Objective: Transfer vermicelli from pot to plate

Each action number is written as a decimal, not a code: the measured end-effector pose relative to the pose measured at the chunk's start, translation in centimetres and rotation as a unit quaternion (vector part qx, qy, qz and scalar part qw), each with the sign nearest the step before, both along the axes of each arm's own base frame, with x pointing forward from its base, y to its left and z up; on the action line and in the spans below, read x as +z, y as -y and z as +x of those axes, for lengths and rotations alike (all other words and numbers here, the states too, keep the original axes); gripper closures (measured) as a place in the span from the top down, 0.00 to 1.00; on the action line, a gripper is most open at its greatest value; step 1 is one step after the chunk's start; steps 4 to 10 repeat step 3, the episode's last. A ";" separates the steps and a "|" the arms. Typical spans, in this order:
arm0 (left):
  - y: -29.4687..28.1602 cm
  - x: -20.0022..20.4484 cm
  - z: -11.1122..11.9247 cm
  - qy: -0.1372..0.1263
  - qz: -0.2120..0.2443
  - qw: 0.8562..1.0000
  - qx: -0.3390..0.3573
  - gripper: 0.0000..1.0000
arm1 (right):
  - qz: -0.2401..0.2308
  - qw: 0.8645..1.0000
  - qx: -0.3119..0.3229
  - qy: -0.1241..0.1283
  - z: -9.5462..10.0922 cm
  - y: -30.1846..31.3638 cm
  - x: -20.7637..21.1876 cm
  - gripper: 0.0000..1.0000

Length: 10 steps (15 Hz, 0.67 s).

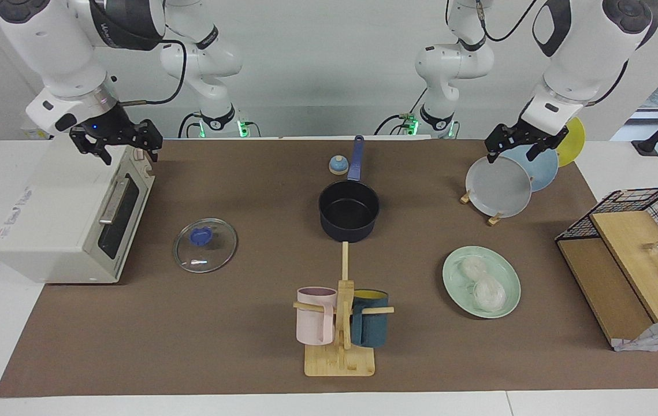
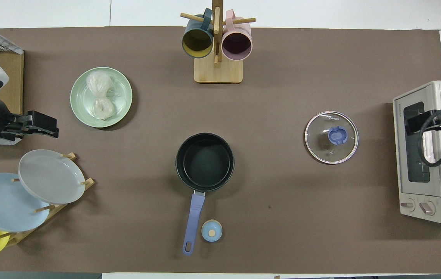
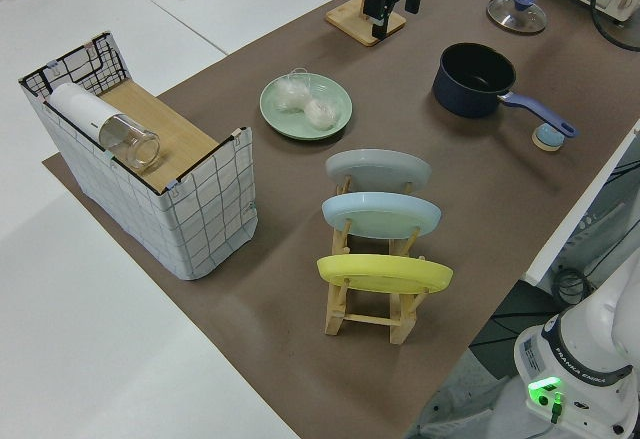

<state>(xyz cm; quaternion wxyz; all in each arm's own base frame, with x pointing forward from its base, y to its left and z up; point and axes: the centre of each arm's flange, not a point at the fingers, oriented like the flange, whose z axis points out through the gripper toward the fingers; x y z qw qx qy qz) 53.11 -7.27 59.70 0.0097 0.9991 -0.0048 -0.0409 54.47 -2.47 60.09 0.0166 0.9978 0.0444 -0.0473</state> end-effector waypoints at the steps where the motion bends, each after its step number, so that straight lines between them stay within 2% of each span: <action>1: 0.0 0.0 0.0 0.001 0.000 1.000 0.000 1.00 | 0.000 1.000 0.000 0.000 0.0 0.0 0.0 1.00; 10: 0.0 0.0 0.0 0.001 0.000 1.000 0.001 1.00 | 0.001 1.000 0.000 0.000 0.0 0.0 0.0 1.00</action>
